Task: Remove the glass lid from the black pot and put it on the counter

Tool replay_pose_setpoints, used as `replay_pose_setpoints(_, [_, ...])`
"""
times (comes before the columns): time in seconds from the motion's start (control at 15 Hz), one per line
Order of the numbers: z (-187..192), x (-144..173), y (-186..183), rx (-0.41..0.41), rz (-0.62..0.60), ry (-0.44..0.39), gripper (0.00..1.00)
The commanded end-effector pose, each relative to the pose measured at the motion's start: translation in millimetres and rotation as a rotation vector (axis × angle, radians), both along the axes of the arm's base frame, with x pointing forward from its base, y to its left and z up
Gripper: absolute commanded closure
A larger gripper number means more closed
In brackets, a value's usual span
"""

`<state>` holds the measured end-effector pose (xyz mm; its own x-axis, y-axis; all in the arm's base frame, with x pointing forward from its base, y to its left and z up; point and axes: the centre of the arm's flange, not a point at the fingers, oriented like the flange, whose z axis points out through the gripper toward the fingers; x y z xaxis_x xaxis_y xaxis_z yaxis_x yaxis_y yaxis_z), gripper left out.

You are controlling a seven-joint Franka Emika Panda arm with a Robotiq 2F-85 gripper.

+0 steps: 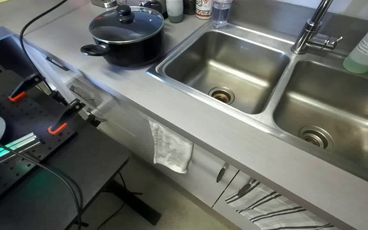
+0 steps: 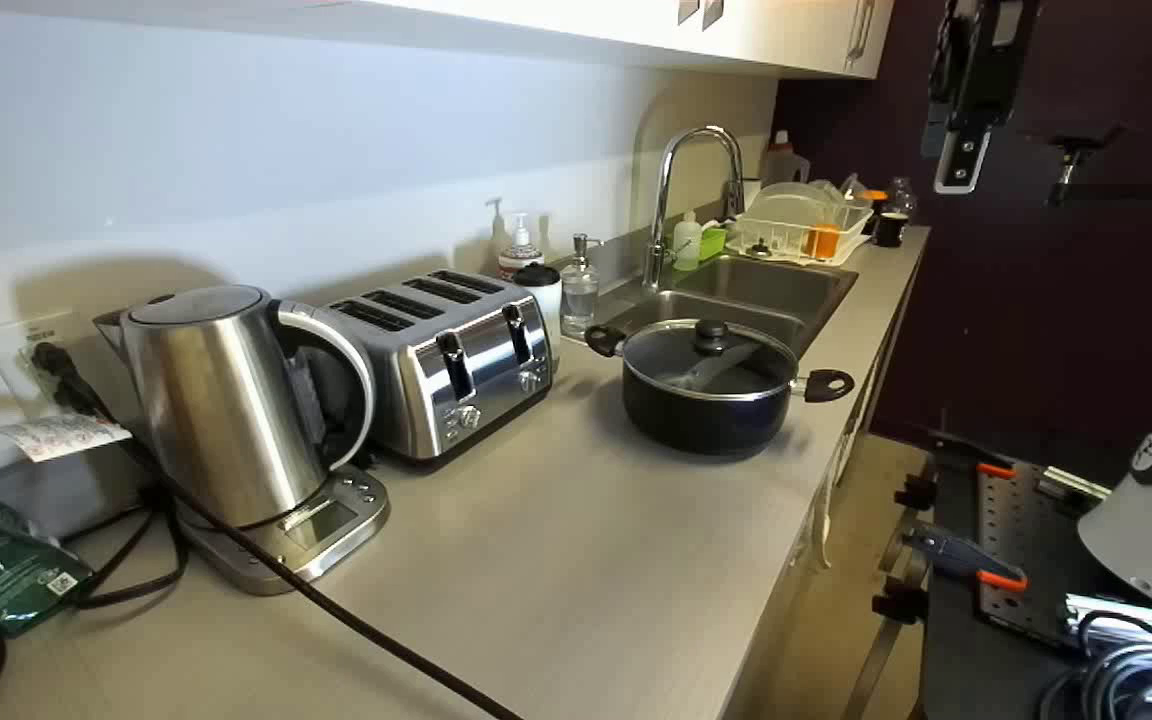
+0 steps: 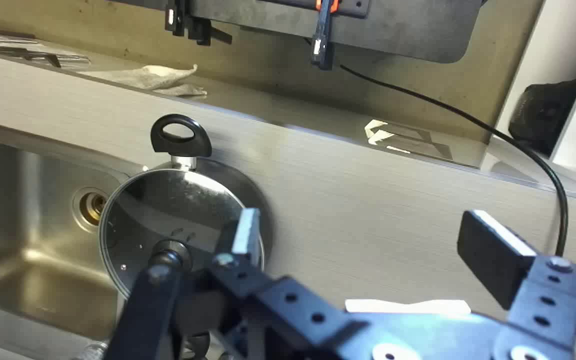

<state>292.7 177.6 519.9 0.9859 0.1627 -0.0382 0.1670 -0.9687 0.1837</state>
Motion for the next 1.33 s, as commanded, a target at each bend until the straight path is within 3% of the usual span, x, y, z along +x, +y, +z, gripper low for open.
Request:
replay_pose_setpoints(0.0, [0,0,0,0.000,0.000,0.000,0.00])
replay_pose_setpoints(0.53, [-4,9,-6,0.004,-0.006,0.008,0.00])
replay_pose_setpoints(1.27, [-50,69,-96,0.134,-0.073,0.074,0.00])
